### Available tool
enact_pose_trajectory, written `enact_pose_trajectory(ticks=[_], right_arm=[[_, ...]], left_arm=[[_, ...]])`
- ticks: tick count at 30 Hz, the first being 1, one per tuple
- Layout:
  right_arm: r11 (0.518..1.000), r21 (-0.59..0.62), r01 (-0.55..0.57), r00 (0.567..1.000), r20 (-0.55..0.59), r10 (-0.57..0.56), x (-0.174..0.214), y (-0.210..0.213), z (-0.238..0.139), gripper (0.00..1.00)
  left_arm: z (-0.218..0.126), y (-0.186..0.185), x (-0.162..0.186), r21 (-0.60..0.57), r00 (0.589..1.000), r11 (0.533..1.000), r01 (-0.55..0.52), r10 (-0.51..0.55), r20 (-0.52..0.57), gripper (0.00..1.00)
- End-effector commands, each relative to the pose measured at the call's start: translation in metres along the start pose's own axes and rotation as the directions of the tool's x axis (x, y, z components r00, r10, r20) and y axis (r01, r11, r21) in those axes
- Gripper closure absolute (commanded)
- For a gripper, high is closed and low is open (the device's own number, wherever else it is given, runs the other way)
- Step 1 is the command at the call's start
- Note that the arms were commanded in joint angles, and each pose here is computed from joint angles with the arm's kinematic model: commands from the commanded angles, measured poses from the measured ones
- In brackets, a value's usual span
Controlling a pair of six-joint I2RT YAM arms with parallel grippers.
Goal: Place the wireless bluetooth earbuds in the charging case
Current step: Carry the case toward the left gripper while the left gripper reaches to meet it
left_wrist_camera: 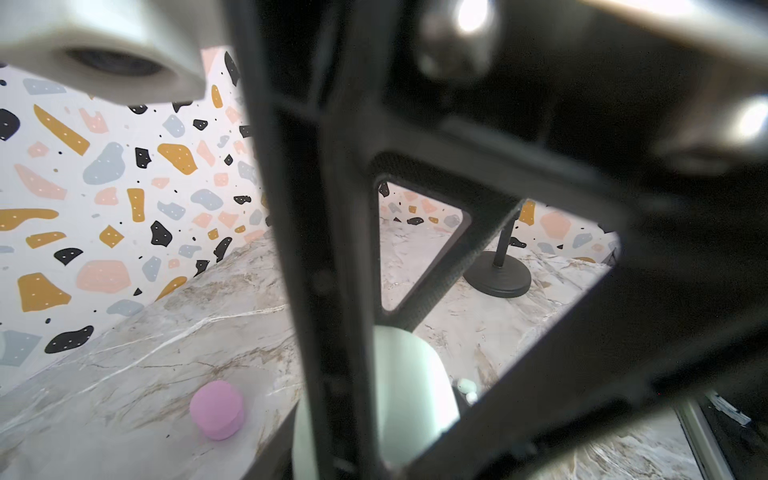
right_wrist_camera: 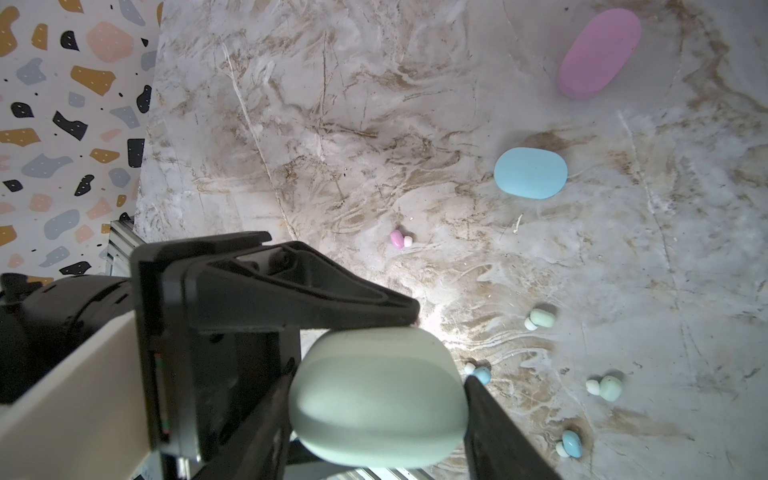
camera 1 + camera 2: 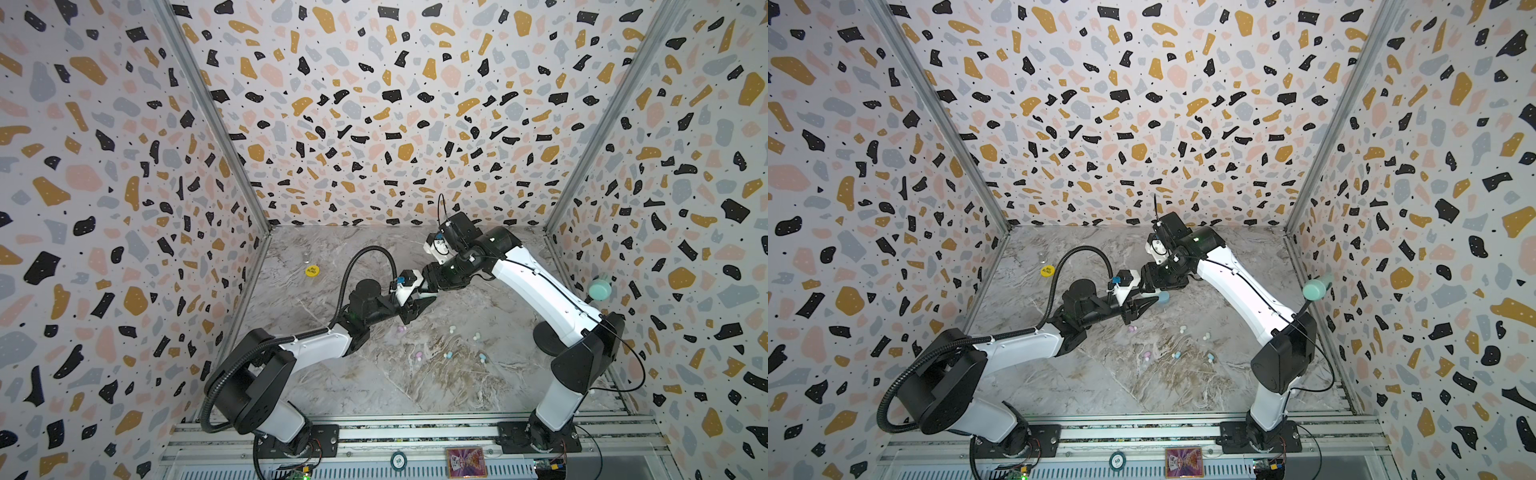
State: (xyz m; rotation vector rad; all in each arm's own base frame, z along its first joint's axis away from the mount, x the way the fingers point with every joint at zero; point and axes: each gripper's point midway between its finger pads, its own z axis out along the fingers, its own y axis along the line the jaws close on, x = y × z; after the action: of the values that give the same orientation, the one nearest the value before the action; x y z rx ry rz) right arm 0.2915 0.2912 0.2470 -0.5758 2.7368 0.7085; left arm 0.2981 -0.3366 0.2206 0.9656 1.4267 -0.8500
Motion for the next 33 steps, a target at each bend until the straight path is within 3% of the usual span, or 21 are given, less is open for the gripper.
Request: enact_pose_trajectory(ticks=[1,17,24,33], right_arm=[[1.000,-0.015,0.006,1.000,0.015,-0.006,-0.001,0.007,-0.009,0.48],[1.000,-0.025,-0.018,1.000,0.009,0.018,0.002,0.006,-0.008,0.48],[0.999,-0.022,-0.025,0.999,0.026,0.025,0.002,0.003,-0.014,0.27],[0.998,0.021,-0.067,0.996,0.056,0.066,0.010,-0.034,-0.040,0.19]], left_arm=[[0.003,-0.003,-0.025,0.018,0.996,0.999,-0.047,0.046,0.072,0.54],[0.004,-0.002,-0.016,0.013,0.998,0.998,-0.063,0.063,0.027,0.70],[0.002,-0.009,-0.014,0.043,0.999,0.998,-0.050,0.049,0.020,0.77],[-0.009,-0.021,-0.006,0.083,1.000,0.997,0.001,-0.002,0.003,0.84]])
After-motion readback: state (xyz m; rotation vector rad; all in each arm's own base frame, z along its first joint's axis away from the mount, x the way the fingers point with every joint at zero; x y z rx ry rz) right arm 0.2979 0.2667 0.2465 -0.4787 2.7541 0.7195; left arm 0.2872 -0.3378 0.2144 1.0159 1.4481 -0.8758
